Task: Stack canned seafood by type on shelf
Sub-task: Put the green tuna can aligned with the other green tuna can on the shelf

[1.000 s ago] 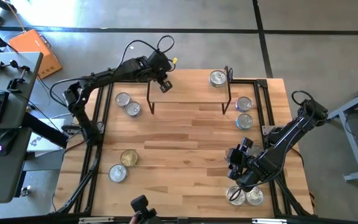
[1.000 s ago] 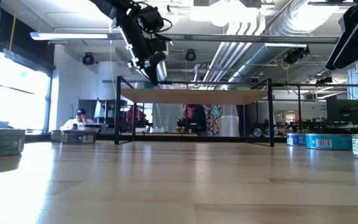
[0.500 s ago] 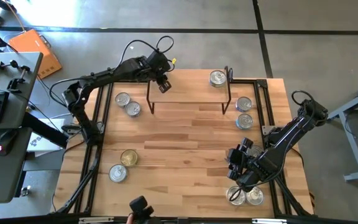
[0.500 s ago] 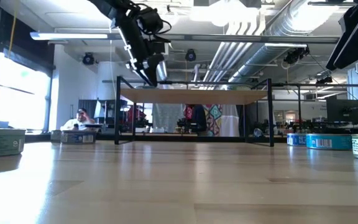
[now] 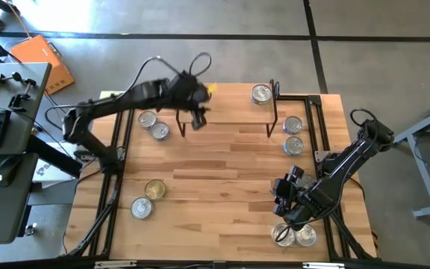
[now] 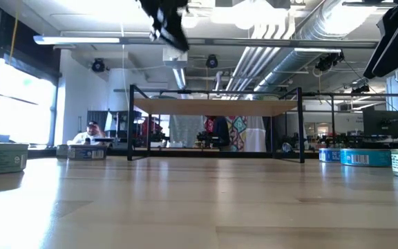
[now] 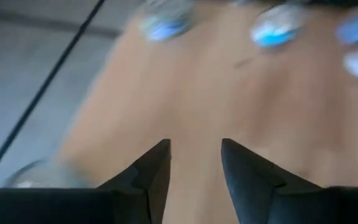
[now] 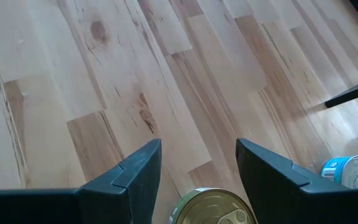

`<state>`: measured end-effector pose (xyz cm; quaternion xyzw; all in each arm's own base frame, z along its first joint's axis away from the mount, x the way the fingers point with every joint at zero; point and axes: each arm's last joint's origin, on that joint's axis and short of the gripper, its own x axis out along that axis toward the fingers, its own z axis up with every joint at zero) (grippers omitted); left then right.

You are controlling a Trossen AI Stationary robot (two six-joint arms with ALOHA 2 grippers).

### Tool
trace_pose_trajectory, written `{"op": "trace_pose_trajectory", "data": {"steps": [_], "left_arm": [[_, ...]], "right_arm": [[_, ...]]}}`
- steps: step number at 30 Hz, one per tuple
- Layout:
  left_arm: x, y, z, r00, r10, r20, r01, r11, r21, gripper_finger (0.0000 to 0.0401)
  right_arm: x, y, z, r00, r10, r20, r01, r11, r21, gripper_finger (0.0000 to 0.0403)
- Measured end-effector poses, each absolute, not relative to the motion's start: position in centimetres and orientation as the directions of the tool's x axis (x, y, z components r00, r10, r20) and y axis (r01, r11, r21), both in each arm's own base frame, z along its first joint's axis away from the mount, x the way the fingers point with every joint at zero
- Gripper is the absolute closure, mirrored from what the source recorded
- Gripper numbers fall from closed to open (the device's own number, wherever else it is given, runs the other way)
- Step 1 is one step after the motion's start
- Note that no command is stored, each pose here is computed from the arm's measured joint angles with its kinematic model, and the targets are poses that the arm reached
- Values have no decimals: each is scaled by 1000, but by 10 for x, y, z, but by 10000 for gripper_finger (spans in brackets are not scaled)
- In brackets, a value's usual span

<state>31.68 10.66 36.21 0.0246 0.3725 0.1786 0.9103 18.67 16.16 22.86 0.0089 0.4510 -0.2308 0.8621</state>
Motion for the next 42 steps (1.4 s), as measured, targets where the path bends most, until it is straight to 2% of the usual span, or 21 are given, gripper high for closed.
{"op": "trace_pose_trajectory", "data": {"steps": [4, 8, 17, 25, 32, 38, 42], "left_arm": [[319, 60, 359, 809, 208, -549, -180, 978, 106, 276], [318, 15, 339, 903, 93, -420, -76, 995, 57, 279], [309, -65, 282, 965, -138, -225, 139, 990, -9, 279], [305, -93, 242, 984, -158, -85, 155, 987, -37, 279], [313, -96, 220, 978, -155, -136, 153, 988, -30, 279], [315, -96, 217, 978, -154, -143, 152, 988, -28, 279], [315, -95, 218, 978, -153, -142, 152, 988, -19, 279]], "right_arm": [[187, 162, 229, 491, -384, -782, 411, 894, -181, 204], [185, 166, 229, 502, -368, -783, 396, 902, -170, 204], [180, 175, 230, 549, -347, -761, 370, 917, -151, 204], [182, 177, 230, 568, -335, -752, 373, 919, -128, 204], [182, 179, 230, 562, -312, -766, 379, 920, -97, 204], [178, 185, 226, 410, -121, -904, 397, 916, 57, 204], [177, 188, 225, 348, -43, -937, 436, 892, 121, 202]]}}
